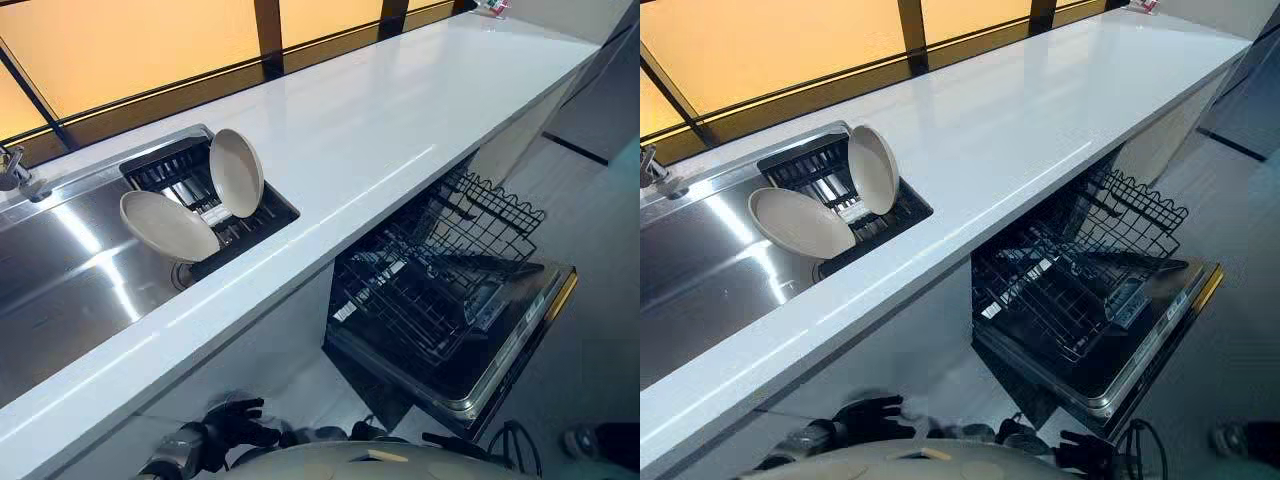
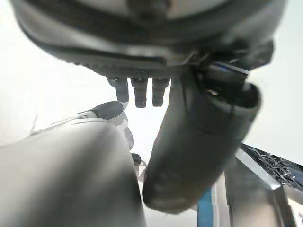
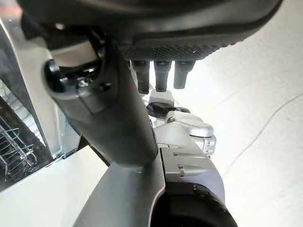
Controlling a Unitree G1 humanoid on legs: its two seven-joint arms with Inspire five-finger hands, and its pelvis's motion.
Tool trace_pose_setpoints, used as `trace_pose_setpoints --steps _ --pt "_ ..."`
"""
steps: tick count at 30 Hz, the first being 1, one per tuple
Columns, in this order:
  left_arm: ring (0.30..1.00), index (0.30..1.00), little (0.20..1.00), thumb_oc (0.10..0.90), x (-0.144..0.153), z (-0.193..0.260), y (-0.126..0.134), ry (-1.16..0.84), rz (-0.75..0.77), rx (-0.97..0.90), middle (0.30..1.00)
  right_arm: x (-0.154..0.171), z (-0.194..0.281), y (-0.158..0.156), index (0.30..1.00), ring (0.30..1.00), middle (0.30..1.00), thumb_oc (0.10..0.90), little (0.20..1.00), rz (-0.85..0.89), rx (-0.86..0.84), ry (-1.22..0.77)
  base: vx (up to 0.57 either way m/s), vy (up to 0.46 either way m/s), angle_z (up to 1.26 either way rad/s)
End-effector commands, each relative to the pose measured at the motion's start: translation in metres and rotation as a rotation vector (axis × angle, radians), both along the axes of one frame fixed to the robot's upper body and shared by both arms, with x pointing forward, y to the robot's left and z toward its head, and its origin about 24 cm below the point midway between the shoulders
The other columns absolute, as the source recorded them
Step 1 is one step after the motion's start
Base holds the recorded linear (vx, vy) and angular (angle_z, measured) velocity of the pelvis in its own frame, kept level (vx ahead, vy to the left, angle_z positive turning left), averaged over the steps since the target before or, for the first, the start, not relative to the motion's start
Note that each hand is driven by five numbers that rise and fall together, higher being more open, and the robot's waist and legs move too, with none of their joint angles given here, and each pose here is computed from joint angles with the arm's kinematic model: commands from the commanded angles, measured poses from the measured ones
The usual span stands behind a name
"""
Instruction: Pick up plates and place into dishwasher.
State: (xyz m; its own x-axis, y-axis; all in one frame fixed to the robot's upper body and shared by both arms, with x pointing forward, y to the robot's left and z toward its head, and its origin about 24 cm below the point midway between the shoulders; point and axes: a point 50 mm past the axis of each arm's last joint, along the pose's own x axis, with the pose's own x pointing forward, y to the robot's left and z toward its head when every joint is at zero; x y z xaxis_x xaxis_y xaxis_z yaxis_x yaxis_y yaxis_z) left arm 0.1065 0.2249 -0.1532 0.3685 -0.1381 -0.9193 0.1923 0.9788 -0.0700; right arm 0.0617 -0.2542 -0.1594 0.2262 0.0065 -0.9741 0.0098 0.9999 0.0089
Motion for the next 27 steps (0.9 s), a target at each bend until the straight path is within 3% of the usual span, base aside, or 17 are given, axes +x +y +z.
trace_pose_setpoints --steps 1,6,10,13,15,19,22,27 --pt "0.9 0.9 0.9 0.8 0.02 0.006 -0.004 -0.082 0.032 -0.026 0.9 0.027 0.002 0.015 0.9 0.9 0.9 0.8 0.9 0.028 0.07 -0.083 0.07 -0.518 0.02" --pt "0.9 0.9 0.9 0.8 0.02 0.006 -0.004 -0.091 0.096 -0.084 0.9 0.027 0.002 0.016 0.9 0.9 0.9 0.8 0.9 0.031 0.07 -0.082 0.0 0.0 0.0" --pt "0.9 0.9 0.9 0.8 0.024 0.011 -0.02 -0.095 0.325 -0.447 0.9 0.029 0.002 0.018 0.9 0.9 0.9 0.8 0.9 0.029 0.074 -0.084 0.0 0.0 0.0" --pt "0.9 0.9 0.9 0.8 0.038 0.028 -0.04 -0.14 0.37 -0.793 0.9 0.032 0.003 0.018 0.9 0.9 0.9 0.8 0.9 -0.009 0.092 -0.09 -0.01 0.0 0.0" --pt "0.9 0.9 0.9 0.8 0.05 0.044 -0.051 -0.193 0.324 -1.003 0.9 0.034 0.004 0.018 0.9 0.9 0.9 0.8 0.9 -0.046 0.109 -0.094 -0.03 0.002 -0.01" --pt "0.9 0.9 0.9 0.8 0.064 0.077 -0.074 -0.307 0.076 -1.344 0.9 0.033 0.004 0.017 0.9 0.9 0.9 0.8 0.9 -0.061 0.121 -0.1 -0.01 -0.001 -0.02" --pt "0.9 0.9 0.9 0.8 0.071 0.111 -0.1 -0.392 -0.236 -1.63 0.9 0.03 0.002 0.019 0.9 0.9 0.9 0.8 0.9 -0.047 0.124 -0.096 -0.01 -0.002 -0.04" --pt "0.9 0.9 0.9 0.8 0.082 0.162 -0.133 -0.448 -0.458 -1.955 0.9 0.029 0.0 0.024 0.9 0.9 0.9 0.8 0.9 -0.03 0.128 -0.091 0.0 -0.001 -0.02"
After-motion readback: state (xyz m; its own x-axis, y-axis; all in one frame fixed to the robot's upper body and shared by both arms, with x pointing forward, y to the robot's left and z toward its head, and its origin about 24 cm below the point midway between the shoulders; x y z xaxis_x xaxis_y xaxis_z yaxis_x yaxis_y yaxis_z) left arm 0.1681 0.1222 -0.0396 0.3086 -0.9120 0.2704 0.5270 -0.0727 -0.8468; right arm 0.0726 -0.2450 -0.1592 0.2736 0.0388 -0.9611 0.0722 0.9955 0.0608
